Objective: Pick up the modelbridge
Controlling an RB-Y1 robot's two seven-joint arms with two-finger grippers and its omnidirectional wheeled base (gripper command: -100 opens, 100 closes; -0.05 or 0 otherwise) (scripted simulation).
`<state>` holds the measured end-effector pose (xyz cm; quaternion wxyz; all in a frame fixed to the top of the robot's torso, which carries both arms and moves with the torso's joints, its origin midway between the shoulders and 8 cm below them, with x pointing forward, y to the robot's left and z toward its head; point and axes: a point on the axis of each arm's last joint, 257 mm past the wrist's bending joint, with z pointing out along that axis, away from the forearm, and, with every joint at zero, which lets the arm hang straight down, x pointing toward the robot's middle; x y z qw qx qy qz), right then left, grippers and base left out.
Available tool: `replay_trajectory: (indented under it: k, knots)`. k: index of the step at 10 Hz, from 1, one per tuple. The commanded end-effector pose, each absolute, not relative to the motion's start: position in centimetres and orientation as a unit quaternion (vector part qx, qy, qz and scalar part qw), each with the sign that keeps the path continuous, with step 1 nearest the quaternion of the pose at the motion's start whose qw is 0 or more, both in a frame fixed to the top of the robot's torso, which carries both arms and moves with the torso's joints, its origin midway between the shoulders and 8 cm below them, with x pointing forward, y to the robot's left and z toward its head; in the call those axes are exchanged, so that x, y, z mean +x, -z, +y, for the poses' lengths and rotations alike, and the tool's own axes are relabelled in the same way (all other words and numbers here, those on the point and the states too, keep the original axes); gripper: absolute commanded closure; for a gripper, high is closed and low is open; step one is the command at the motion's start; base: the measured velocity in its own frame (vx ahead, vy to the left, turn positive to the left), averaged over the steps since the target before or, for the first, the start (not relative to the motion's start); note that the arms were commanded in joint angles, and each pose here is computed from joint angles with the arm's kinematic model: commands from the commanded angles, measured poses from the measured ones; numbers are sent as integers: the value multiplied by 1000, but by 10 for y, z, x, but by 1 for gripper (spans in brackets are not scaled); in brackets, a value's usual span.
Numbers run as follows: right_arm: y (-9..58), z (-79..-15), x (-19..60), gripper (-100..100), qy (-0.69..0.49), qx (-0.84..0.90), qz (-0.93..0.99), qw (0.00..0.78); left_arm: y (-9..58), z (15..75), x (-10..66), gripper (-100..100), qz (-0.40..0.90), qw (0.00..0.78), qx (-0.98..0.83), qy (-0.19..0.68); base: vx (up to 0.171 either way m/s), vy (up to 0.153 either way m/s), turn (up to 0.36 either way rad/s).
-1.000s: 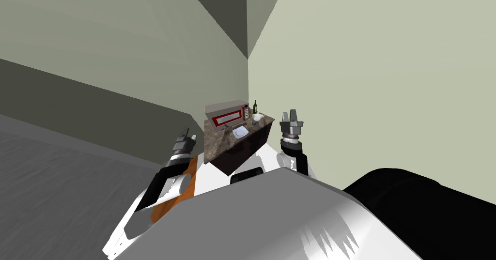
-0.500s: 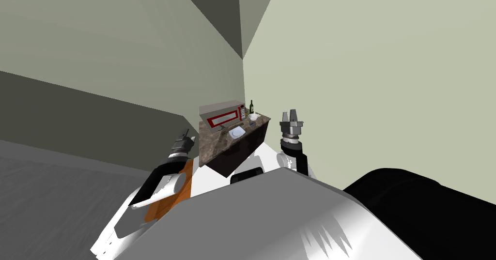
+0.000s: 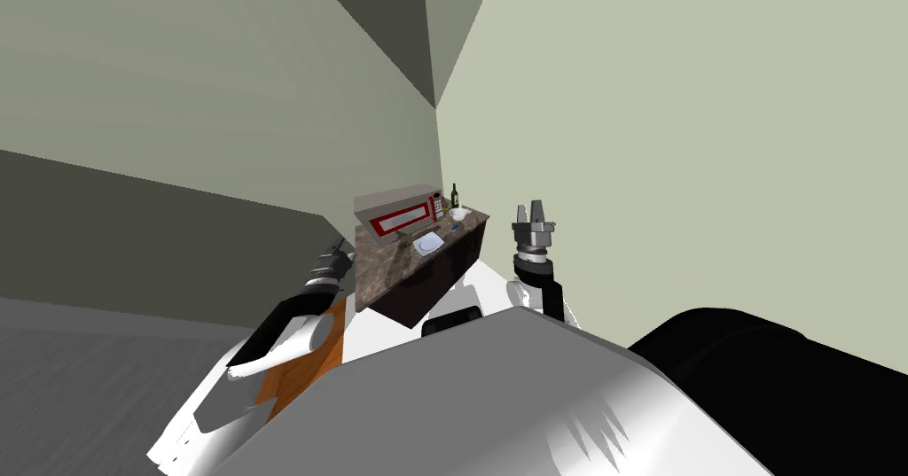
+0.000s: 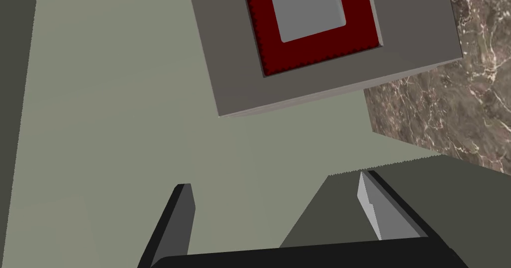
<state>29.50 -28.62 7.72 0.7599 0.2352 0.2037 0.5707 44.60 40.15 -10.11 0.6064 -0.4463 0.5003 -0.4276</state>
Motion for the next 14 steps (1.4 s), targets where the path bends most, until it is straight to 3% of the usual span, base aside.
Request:
replay_trajectory:
  k: [1,14]
  knots:
    - [-77,-286,295,0,-571,235,204,760,107,405,448,-100,506,600,-455,420,1,-9,16]
    - [-77,-286,295,0,-571,235,204,760,164,485,452,-100,526,519,-584,337,10,-29,-105]
